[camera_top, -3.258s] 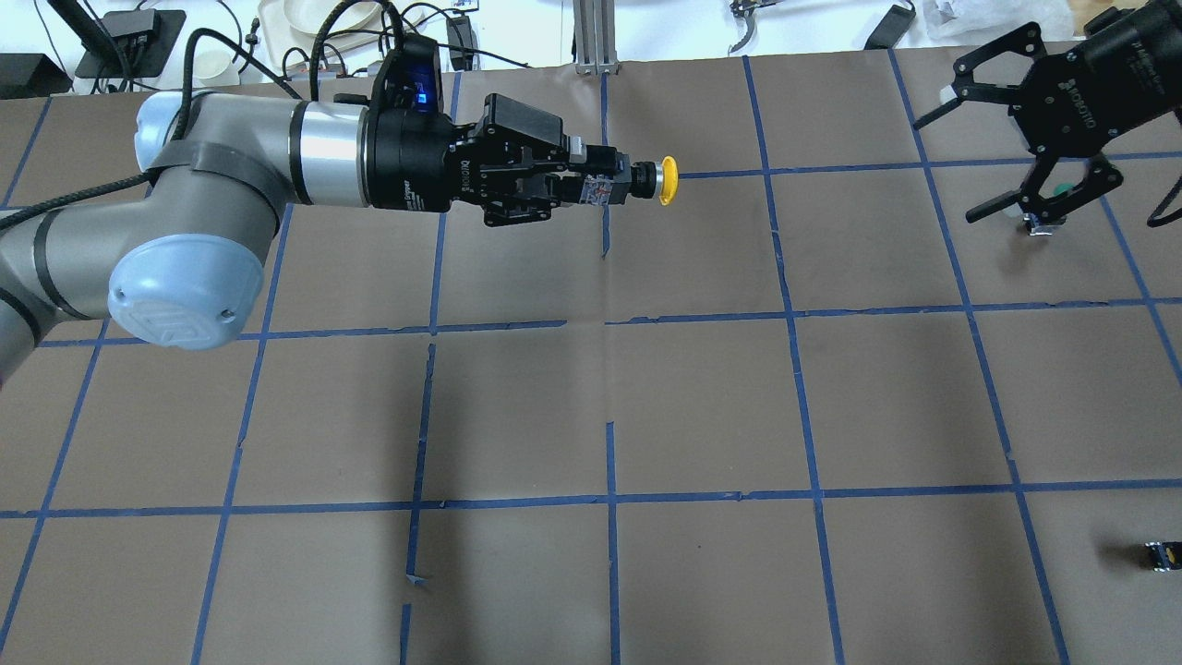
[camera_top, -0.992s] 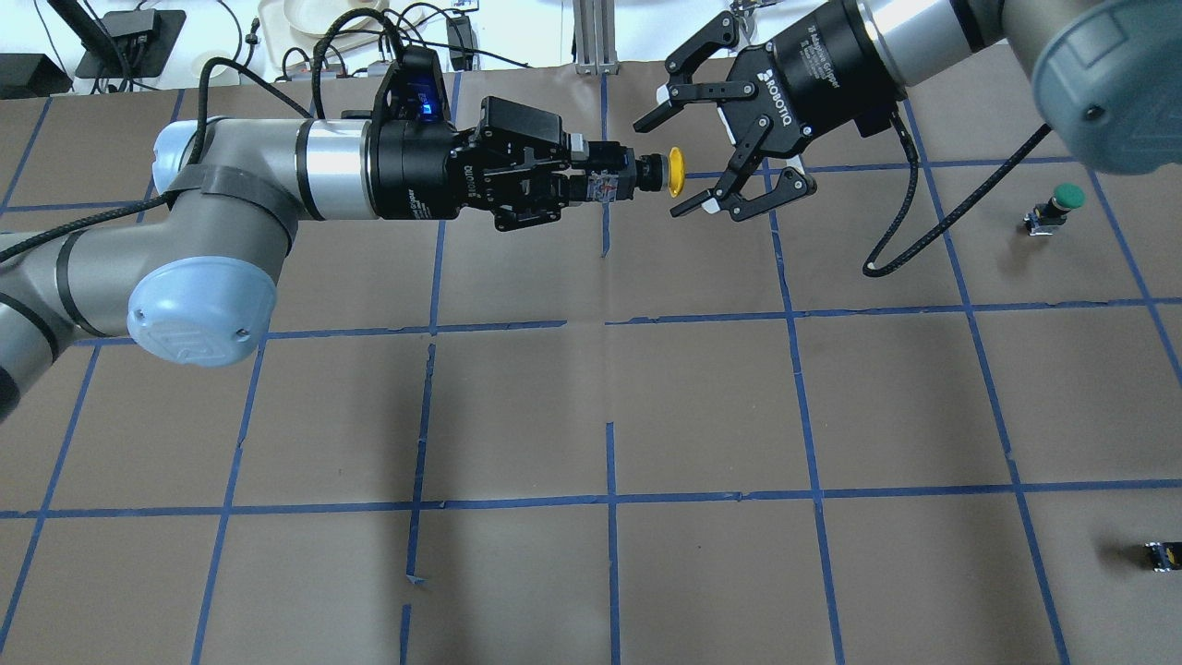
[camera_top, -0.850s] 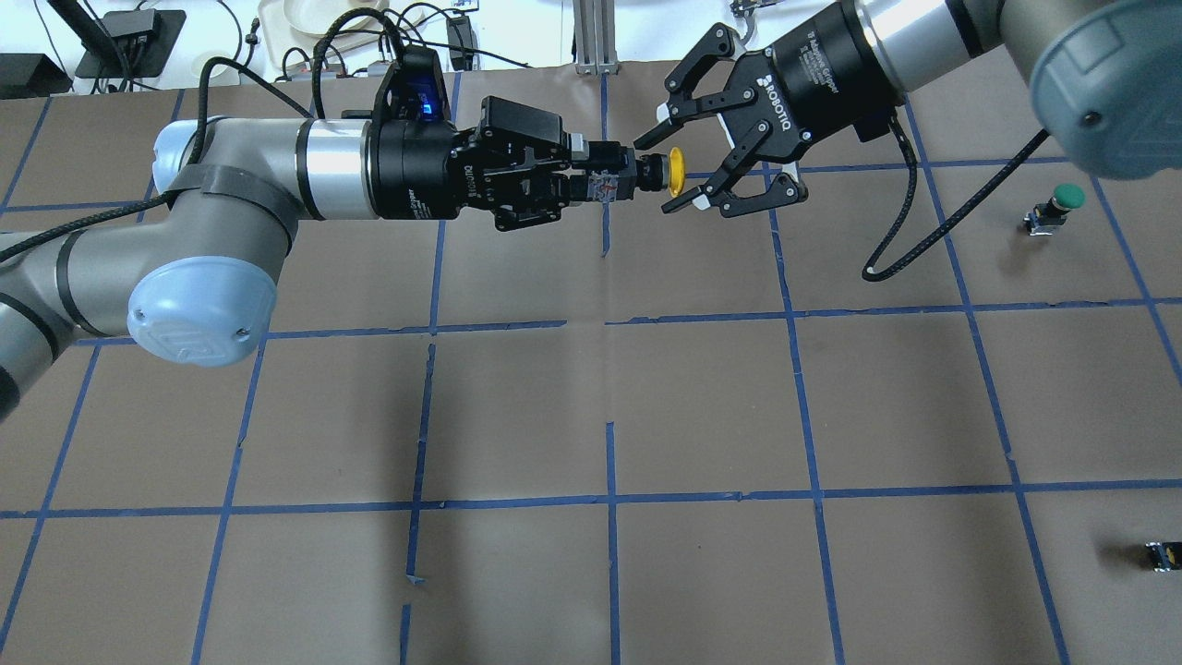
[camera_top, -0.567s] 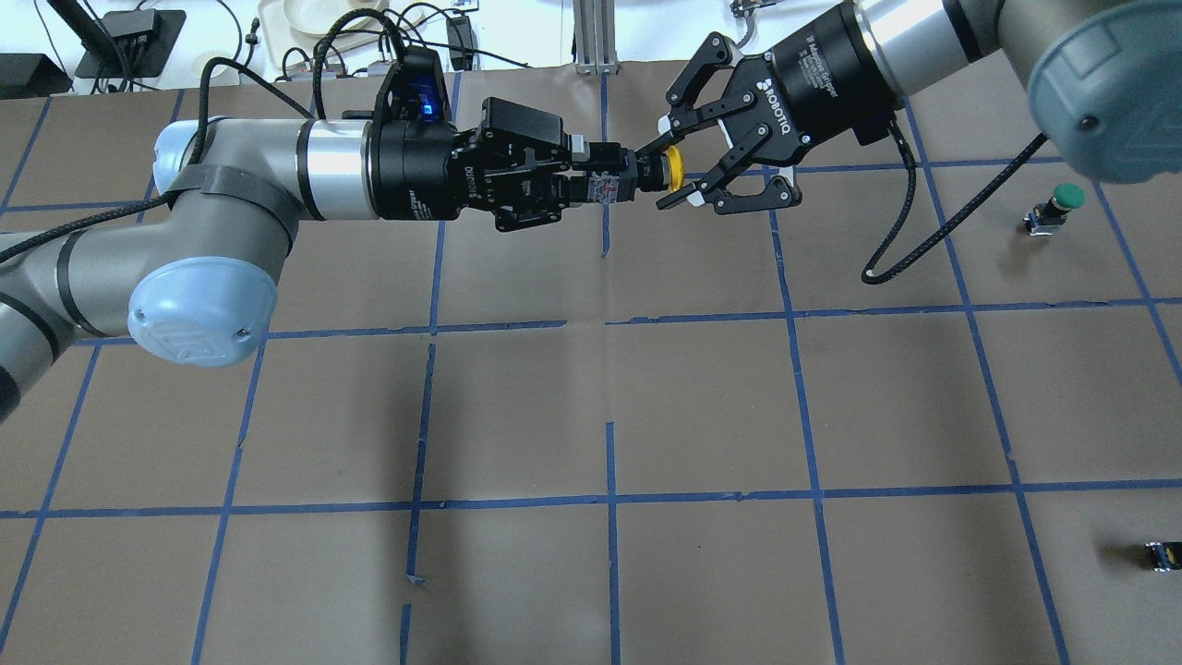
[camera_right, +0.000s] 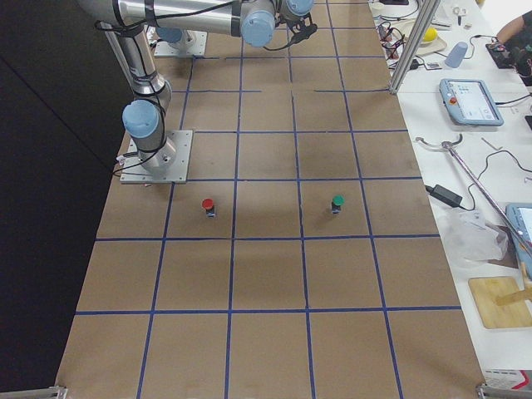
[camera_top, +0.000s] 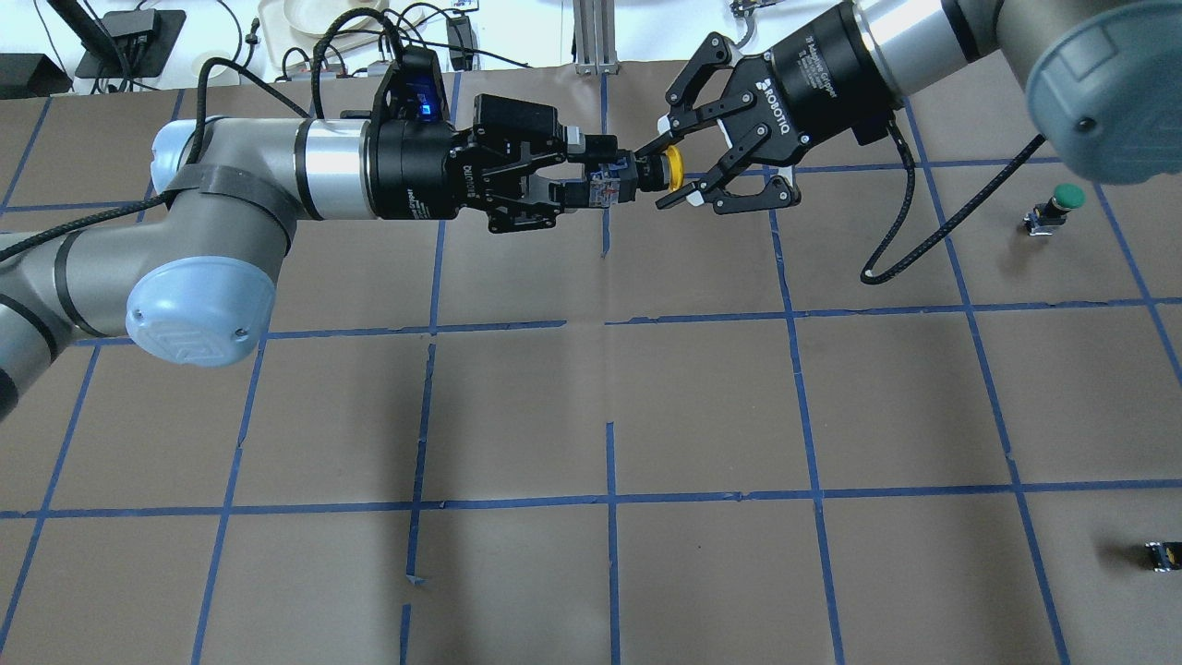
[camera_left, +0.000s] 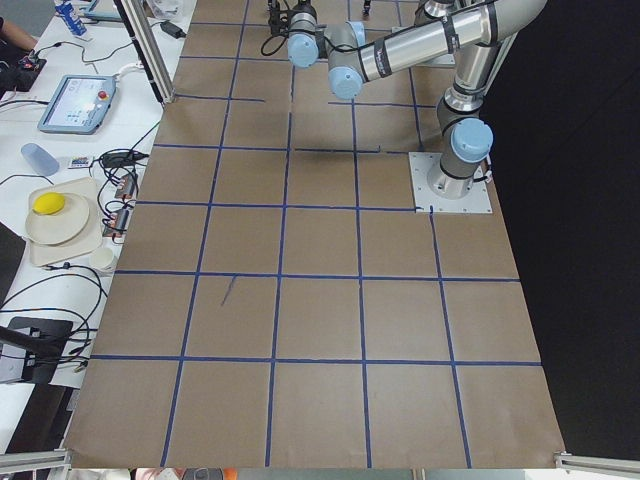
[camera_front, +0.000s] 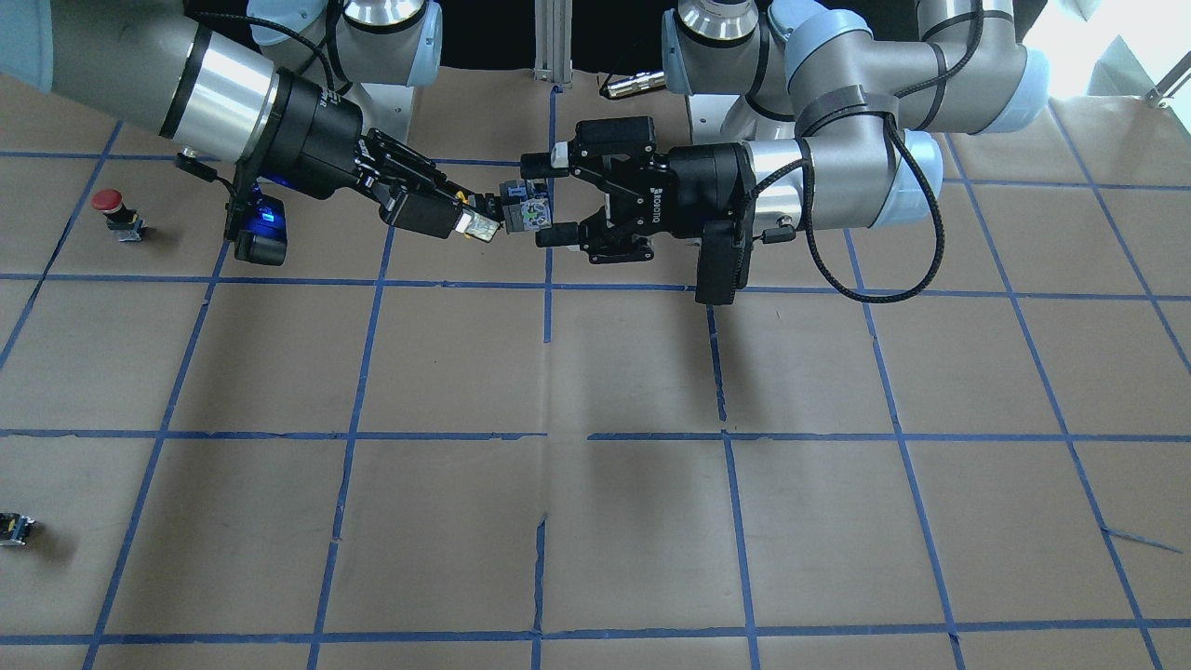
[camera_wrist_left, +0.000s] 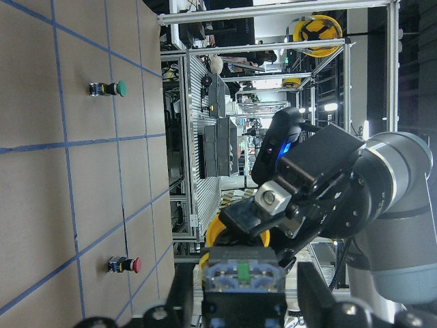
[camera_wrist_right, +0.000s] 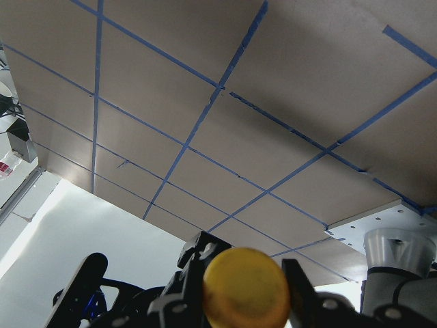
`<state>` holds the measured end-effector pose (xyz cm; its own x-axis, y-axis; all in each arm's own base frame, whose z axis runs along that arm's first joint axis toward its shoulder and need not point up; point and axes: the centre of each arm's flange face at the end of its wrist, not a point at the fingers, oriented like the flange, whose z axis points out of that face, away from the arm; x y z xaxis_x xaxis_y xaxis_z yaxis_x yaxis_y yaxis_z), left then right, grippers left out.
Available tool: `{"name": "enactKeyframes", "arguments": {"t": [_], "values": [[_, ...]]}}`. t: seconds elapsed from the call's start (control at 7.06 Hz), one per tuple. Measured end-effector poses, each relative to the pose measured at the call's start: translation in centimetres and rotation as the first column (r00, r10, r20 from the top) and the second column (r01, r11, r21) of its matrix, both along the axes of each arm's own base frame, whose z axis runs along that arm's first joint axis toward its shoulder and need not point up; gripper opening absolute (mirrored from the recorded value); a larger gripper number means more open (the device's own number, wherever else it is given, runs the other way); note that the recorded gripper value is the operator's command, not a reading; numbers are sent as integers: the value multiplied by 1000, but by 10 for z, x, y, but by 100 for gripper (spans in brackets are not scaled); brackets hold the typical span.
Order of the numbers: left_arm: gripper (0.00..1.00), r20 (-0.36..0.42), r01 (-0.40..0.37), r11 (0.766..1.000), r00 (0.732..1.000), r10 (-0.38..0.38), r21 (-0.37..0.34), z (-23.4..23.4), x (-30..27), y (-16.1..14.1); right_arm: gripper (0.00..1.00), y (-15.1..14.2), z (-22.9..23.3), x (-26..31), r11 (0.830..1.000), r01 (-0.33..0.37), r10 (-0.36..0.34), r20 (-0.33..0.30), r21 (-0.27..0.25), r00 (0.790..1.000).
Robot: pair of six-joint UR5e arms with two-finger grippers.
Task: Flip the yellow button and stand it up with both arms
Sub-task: 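Close the right gripper on the button and open the left gripper, then carry the button with the right gripper toward the green button while the left gripper withdraws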
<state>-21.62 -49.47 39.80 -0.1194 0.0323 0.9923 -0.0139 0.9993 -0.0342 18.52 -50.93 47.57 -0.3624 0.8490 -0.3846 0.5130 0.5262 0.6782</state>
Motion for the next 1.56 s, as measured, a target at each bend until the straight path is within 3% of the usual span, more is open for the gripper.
{"name": "enactKeyframes", "arguments": {"t": [0.28,0.42,0.57,0.71,0.85,0.99,1.13,1.28,1.42,1.56], "values": [[90,105,2,1000,994,0,-13,0,7,1,19,-2,-3,-11,993,-73,67,-63,-92,996],[90,209,3,1000,978,1,-18,-5,16,1,19,-1,-8,-20,971,-174,150,-153,-163,977],[90,298,-3,1000,955,8,-20,-10,27,-1,18,0,-14,-30,925,-311,249,-270,-218,930],[91,385,-10,1000,923,18,-21,-14,40,-3,18,2,-20,-40,856,-458,348,-388,-240,853],[92,488,-17,1000,872,28,-26,-16,55,-6,16,2,-24,-49,770,-588,425,-489,-247,762],[92,588,-18,999,808,33,-31,-15,68,-8,14,0,-26,-54,694,-674,460,-562,-255,687],[92,705,-8,1000,708,25,-27,-18,80,-9,13,0,-28,-59,613,-749,492,-620,-252,612],[94,811,3,1000,584,10,-14,-24,93,-7,12,2,-31,-64,513,-825,527,-671,-238,522],[97,892,14,1000,451,-9,3,-29,105,-5,12,3,-38,-72,388,-900,557,-726,-201,403],[99,941,25,1000,338,-26,18,-32,113,-3,10,3,-49,-86,265,-953,580,-766,-144,278]]}}
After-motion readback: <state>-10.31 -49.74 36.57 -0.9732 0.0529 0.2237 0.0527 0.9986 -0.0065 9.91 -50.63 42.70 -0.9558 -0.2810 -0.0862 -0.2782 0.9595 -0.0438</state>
